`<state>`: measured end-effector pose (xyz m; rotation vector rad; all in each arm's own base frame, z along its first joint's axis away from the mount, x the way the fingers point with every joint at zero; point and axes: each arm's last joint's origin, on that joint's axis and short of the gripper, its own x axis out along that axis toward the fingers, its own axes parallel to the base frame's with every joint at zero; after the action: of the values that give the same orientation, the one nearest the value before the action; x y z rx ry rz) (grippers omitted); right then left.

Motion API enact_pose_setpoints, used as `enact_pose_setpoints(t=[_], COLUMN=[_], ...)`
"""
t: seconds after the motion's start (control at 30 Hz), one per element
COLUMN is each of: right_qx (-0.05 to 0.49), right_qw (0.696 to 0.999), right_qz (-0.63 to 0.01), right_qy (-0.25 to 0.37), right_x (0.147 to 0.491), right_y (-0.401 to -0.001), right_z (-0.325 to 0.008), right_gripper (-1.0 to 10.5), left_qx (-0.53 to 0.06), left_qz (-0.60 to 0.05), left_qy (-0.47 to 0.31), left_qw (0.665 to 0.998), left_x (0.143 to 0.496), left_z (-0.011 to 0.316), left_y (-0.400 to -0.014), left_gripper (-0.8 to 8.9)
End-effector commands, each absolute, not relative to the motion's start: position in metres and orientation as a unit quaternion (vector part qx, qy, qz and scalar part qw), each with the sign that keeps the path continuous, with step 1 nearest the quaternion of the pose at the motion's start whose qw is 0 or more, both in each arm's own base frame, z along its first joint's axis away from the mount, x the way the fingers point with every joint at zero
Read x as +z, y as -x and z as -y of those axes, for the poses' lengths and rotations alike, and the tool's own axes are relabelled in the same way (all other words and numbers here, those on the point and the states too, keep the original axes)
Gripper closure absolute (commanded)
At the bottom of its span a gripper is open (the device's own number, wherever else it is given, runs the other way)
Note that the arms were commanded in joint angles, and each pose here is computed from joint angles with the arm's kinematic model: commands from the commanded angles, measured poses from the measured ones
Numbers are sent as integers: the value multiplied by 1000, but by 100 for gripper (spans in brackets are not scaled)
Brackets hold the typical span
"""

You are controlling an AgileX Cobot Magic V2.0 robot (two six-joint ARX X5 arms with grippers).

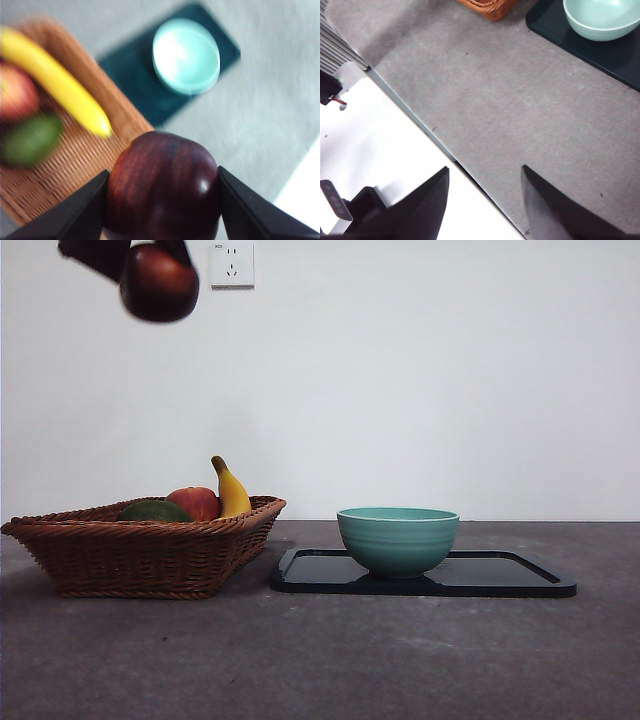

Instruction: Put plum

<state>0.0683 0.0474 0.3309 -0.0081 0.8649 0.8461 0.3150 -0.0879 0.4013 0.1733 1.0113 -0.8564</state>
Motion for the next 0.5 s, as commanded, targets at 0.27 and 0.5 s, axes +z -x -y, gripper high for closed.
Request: enact_pose_setpoints(t=[0.27, 0.5], right_qx=[405, 405], right_qw=[821, 821], right_qz=[-401, -402], right_qy=[10, 10], right_x=[332, 333], right_y=[-69, -69], right_z=[-48, -48], right_gripper=[718, 718], left_qx=[-394, -328], left_qz=[-509, -486], left_qy=[-70, -111], left_qw=[762, 803], left_x=[329, 296], left_z=[92, 92], left_y=[-330, -345], left_gripper=[632, 632])
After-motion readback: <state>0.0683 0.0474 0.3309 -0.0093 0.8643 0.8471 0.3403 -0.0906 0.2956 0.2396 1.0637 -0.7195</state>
